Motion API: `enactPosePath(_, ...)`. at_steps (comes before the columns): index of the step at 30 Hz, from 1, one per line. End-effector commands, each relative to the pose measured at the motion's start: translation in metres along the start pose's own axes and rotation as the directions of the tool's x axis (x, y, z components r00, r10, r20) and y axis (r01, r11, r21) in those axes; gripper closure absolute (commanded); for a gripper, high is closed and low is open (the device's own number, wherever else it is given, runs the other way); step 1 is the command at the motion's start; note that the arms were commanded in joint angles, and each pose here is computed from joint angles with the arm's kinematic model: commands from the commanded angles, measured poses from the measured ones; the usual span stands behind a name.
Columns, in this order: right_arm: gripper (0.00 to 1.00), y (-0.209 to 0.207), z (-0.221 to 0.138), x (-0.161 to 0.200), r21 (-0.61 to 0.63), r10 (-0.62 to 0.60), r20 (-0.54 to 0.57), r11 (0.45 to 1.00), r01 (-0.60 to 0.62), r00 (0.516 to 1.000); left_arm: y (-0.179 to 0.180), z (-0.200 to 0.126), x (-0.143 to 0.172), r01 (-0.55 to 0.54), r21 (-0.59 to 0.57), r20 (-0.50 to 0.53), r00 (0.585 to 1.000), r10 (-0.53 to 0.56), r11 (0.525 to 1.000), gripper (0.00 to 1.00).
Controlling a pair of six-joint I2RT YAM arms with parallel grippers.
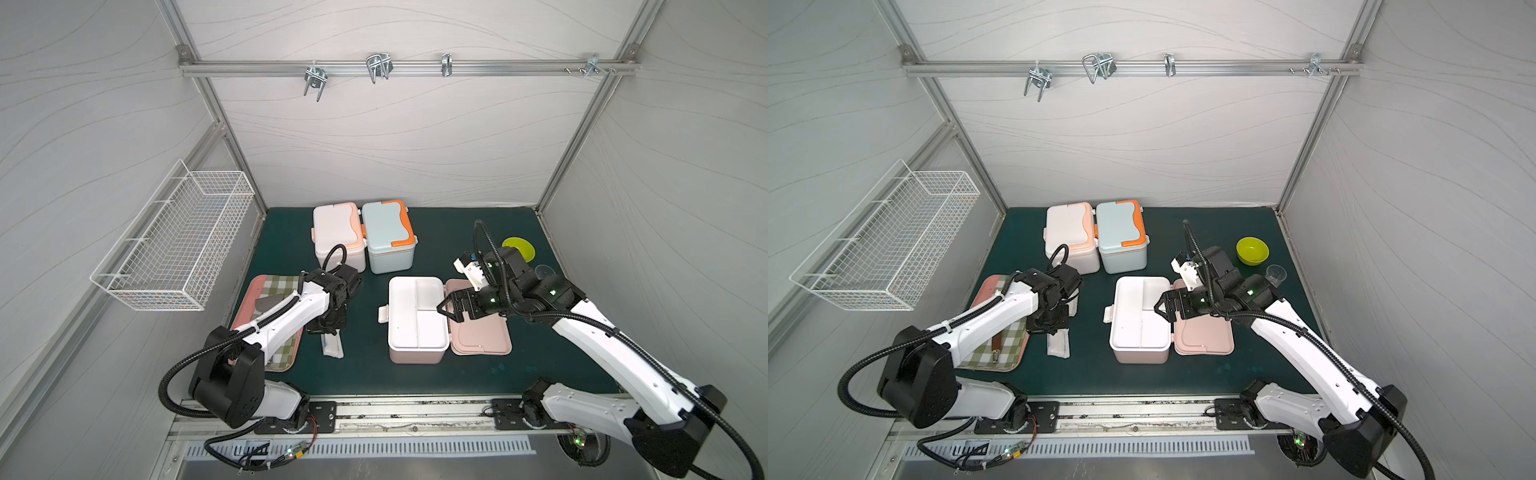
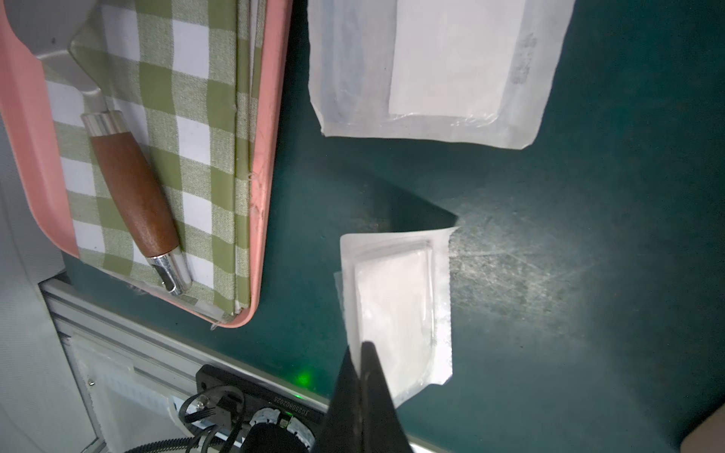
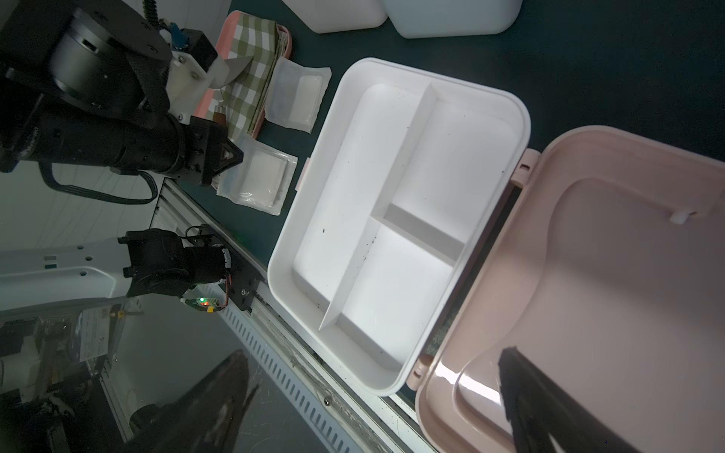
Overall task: Open first aid kits and take out gauze
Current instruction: Place the gauze at the center of the board.
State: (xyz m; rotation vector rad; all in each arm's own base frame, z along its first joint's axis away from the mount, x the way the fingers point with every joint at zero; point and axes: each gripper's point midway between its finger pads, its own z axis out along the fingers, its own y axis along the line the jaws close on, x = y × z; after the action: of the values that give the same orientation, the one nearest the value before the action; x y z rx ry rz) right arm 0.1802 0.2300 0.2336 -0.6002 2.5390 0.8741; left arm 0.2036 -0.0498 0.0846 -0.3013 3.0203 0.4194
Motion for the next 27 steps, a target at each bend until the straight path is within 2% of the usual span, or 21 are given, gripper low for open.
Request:
enactPosePath(1,0.01,0.009,-0.003,0.0,-0.032,0.003,-0.013,0.999,-0.004,1.0,0.005,-0.009,-0.013,0.013,-0.03,0.04,0.999,-0.012,0.999,1.0)
enactPosePath(11,0.01,0.008,-0.005,0.006,-0.037,0.022,-0.013,0.999,-0.023,1.0,0.008,-0.004,-0.016,0.0,-0.087,0.024,1.0,0.002,0.996,0.95)
enactPosePath(13,0.01,0.009,-0.004,0.007,-0.04,0.026,-0.019,0.999,-0.026,0.999,0.01,-0.005,-0.017,0.005,-0.092,0.032,0.999,-0.003,0.996,0.9)
enactPosePath(14,0.01,0.009,-0.004,0.007,-0.042,0.028,-0.021,0.999,-0.029,0.999,0.01,-0.006,-0.017,0.007,-0.089,0.037,0.999,-0.004,0.996,0.84)
enactPosePath(16,0.01,0.009,-0.005,0.008,-0.044,0.029,-0.02,0.999,-0.03,0.999,0.012,-0.007,-0.018,0.013,-0.095,0.044,0.999,-0.008,0.995,0.77)
enactPosePath(22,0.01,0.01,-0.006,0.008,-0.05,0.03,-0.016,0.998,-0.031,0.999,0.013,-0.01,-0.02,0.016,-0.091,0.05,0.999,-0.012,0.996,0.7)
enactPosePath(27,0.01,0.012,-0.006,0.007,-0.058,0.032,-0.02,0.998,-0.033,0.999,0.013,-0.013,-0.021,0.023,-0.073,0.06,0.998,-0.019,0.997,0.68)
